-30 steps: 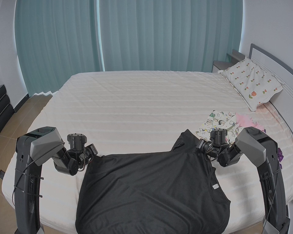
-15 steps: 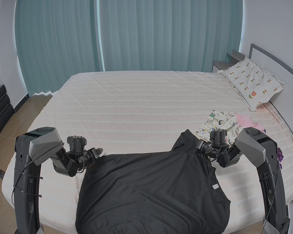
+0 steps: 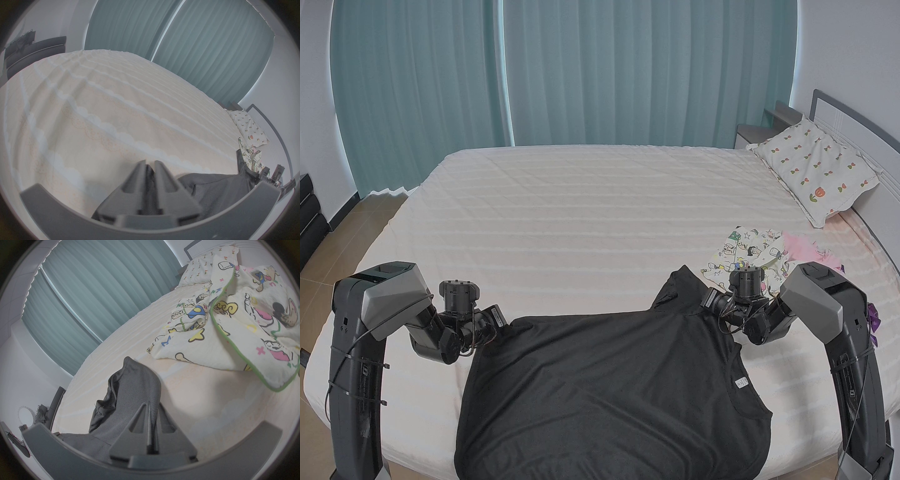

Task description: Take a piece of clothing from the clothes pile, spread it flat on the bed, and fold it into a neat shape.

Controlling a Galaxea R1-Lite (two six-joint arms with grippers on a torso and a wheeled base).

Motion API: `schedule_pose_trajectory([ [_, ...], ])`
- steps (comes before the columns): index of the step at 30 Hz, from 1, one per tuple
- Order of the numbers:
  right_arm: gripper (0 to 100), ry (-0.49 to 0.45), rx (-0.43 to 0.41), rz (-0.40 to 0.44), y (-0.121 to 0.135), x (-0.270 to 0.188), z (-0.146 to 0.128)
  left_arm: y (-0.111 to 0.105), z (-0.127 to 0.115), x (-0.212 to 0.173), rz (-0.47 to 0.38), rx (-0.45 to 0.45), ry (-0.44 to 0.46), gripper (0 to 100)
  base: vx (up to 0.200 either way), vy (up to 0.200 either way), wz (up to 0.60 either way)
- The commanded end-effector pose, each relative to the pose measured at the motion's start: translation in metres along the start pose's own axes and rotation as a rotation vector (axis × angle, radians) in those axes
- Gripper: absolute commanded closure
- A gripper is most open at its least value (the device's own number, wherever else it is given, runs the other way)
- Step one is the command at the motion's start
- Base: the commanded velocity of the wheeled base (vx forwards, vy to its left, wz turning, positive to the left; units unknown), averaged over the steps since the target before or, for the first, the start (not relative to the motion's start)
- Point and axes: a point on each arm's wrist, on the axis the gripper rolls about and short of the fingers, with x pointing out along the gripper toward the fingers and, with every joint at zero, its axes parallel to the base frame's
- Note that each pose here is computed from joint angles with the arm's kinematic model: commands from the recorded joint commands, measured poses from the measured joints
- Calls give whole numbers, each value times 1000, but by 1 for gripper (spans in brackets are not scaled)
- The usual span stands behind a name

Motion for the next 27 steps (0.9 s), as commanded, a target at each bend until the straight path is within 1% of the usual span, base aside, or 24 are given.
schedule_pose_trajectory([
  [1,100,0,1,-2,-1,1,-1,1,2,0,6,-4,-11,100,0,0,0],
  [5,100,-10,1,2,-1,1,2,2,10,-1,12,-10,-48,100,0,0,0],
  [6,100,-21,2,7,1,1,5,4,18,-3,27,-17,-102,100,0,0,0],
  [8,100,-60,5,14,3,2,12,5,24,-4,38,-22,-156,100,0,0,0],
  [10,100,-105,13,14,7,2,20,7,29,-5,52,-28,-200,100,0,0,0],
  [12,100,-125,16,14,8,3,25,10,33,-6,63,-32,-226,100,0,0,0],
  [15,100,-143,18,21,10,3,29,12,35,-6,73,-34,-242,100,0,0,0],
  [21,100,-155,14,33,9,6,26,10,37,-1,65,-30,-253,100,0,0,0],
  [24,100,-145,15,24,5,9,20,11,31,11,66,-27,-244,100,0,0,0],
  [27,100,-148,16,22,3,10,21,12,27,18,65,-26,-240,100,0,0,0],
])
